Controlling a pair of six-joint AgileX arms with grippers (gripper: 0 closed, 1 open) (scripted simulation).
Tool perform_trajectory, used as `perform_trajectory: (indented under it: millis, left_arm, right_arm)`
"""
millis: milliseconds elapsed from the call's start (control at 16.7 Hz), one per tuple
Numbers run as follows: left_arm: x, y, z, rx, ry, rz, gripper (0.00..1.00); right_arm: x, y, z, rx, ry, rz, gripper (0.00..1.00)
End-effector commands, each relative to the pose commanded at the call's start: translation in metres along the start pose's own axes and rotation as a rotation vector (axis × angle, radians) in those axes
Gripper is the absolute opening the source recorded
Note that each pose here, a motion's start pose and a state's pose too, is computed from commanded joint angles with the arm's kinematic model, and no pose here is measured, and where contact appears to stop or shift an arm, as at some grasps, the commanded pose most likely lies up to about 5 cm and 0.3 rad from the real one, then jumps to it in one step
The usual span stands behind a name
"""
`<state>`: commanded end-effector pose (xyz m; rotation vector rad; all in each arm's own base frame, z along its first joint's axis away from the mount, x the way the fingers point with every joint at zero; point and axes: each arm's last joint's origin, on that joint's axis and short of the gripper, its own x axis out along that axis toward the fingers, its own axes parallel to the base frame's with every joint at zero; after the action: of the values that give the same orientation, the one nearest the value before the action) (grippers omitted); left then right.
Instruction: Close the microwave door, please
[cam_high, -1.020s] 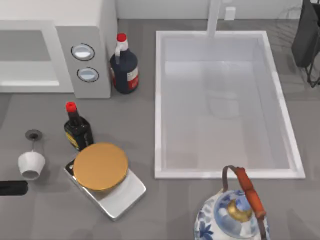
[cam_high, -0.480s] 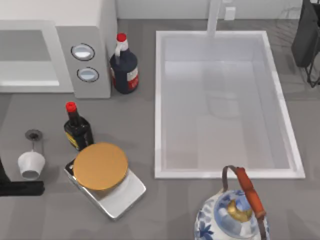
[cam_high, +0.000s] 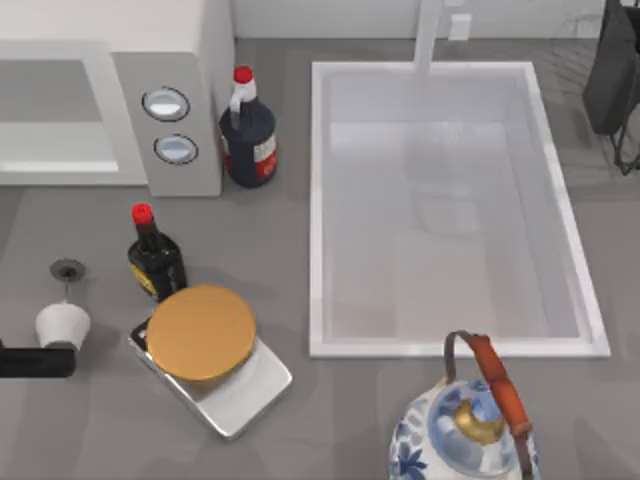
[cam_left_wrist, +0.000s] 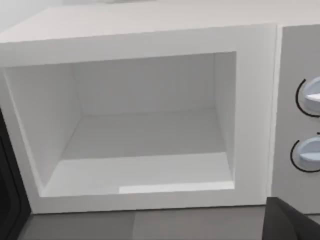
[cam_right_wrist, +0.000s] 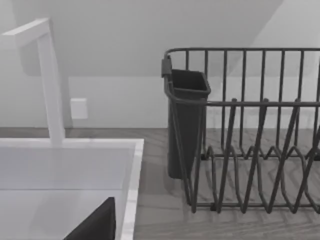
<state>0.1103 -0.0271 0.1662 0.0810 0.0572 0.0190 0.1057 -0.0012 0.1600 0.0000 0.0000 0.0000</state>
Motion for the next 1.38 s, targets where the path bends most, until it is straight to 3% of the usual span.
perform_trajectory:
  millis: [360, 600, 960, 1200, 1380]
  left_arm:
    - [0.033, 0.036, 0.059, 0.223, 0.264, 0.038, 0.0]
    - [0.075, 0.09, 0.092, 0.281, 0.492, 0.02, 0.0]
    - [0.114, 0.224, 0.094, 0.147, 0.711, -0.051, 0.0]
    - [0.102, 0.305, 0.07, 0.009, 0.737, -0.07, 0.0]
    - [0.09, 0.337, 0.057, -0.053, 0.729, -0.069, 0.0]
  right_arm:
    - [0.0, 0.0, 0.0, 0.0, 0.0, 0.0, 1.0]
    - [0.0, 0.0, 0.0, 0.0, 0.0, 0.0, 1.0]
    - [0.0, 0.0, 0.0, 0.0, 0.0, 0.0, 1.0]
    - [0.0, 0.0, 0.0, 0.0, 0.0, 0.0, 1.0]
    - [0.0, 0.0, 0.0, 0.0, 0.0, 0.0, 1.0]
